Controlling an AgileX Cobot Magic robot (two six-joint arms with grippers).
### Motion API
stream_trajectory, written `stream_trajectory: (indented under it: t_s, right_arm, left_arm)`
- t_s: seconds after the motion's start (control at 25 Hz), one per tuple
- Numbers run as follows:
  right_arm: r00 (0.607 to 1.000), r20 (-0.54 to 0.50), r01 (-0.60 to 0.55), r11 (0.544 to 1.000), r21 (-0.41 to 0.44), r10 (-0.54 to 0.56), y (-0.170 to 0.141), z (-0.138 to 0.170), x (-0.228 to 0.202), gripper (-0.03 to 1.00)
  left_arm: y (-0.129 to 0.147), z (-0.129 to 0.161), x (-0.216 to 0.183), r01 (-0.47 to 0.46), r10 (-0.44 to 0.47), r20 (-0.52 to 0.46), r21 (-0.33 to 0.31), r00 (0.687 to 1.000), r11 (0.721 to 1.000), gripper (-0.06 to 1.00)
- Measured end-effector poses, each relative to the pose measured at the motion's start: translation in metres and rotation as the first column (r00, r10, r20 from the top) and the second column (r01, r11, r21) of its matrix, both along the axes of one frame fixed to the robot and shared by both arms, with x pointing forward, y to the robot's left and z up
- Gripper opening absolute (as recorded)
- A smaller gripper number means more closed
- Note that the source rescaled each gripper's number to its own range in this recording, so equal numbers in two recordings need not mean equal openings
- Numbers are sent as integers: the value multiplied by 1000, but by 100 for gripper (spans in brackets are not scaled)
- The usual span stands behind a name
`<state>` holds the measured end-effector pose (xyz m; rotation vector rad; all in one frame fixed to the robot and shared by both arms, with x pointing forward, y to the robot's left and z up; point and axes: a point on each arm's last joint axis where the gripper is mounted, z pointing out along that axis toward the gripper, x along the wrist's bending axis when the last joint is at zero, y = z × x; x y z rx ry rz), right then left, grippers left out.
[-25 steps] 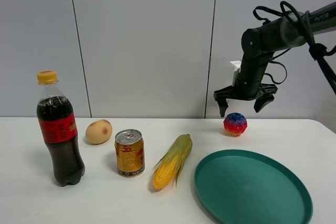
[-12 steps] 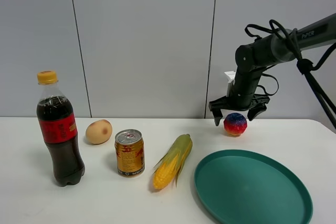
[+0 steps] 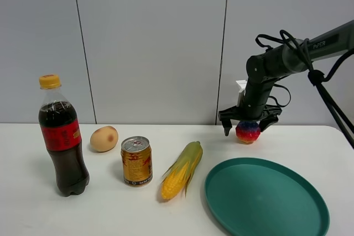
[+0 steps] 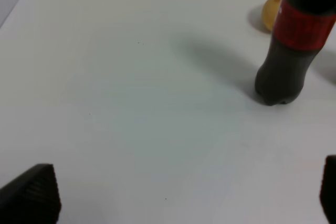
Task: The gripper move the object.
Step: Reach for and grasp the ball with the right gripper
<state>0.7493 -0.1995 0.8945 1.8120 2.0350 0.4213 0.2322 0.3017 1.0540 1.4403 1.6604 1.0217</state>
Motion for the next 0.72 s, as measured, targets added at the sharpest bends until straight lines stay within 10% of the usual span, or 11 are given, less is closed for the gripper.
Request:
stream_trajectory:
  t_s: [0.72]
  right_arm:
    - [1000, 7, 24, 999, 22, -24, -9, -6, 3, 100]
  left_arm:
    - [0, 0, 0, 0, 0, 0, 0, 1000, 1000, 100]
